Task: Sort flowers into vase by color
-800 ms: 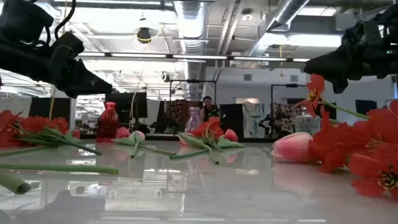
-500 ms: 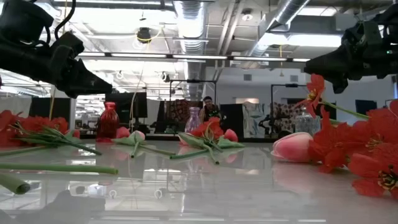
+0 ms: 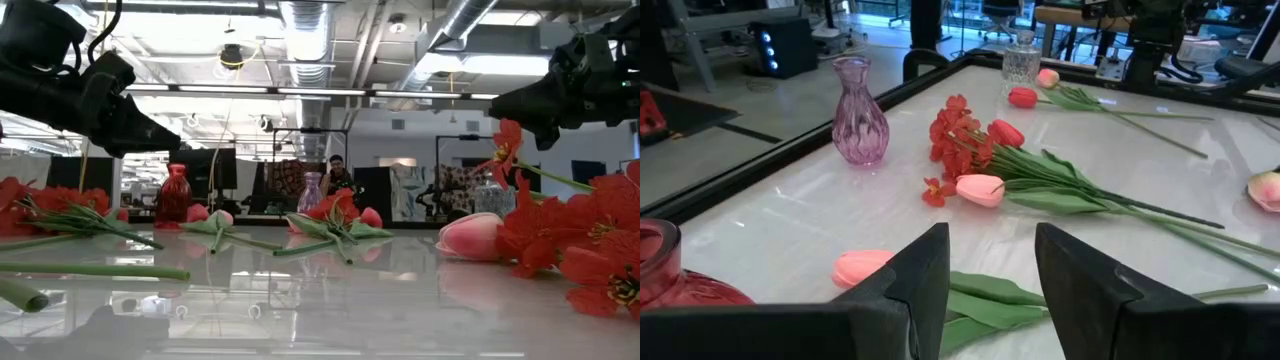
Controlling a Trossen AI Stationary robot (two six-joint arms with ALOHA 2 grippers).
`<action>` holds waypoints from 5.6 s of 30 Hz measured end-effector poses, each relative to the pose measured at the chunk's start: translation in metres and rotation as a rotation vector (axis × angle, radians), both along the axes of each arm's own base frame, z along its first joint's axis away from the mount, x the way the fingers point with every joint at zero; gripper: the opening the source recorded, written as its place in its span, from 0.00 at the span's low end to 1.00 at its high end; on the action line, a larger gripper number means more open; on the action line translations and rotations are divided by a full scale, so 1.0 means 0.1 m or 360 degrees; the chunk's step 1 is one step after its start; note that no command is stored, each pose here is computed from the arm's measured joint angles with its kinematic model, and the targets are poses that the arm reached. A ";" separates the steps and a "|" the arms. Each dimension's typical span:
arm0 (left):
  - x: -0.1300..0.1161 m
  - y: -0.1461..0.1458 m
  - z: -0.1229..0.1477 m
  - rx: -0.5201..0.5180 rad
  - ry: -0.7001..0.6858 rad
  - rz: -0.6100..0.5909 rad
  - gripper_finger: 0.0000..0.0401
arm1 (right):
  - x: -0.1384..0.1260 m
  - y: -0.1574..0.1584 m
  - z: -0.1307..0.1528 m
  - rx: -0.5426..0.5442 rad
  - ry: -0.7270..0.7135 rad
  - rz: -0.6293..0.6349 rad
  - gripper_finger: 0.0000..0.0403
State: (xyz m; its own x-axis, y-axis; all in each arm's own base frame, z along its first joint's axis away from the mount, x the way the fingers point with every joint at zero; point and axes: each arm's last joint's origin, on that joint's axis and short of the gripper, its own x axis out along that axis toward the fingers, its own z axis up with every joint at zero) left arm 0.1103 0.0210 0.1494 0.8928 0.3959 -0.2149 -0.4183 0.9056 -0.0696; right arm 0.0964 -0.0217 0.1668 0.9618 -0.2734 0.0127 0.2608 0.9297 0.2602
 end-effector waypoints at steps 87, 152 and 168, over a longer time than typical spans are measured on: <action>0.02 -0.05 0.01 -0.0944 -0.0325 -0.0073 0.34 | -0.04 -0.03 0.23 0.0092 -0.0304 -0.0114 0.33; 1.00 -0.28 1.01 0.0108 0.0247 -0.0863 0.34 | 1.64 0.24 0.85 0.0967 0.2185 -0.0441 0.33; 1.00 -0.18 1.00 0.0098 0.0262 -0.0839 0.34 | 1.13 -0.09 0.43 0.1665 0.1869 -0.1232 0.39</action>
State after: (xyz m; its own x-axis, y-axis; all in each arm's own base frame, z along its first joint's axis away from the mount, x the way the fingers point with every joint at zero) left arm 0.2099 0.0028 0.2493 0.9300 -0.0795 -0.3588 0.0921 0.9956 0.0181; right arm 0.2092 -0.0303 0.2101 -0.0131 -0.0710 -0.9974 0.9957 0.0906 -0.0195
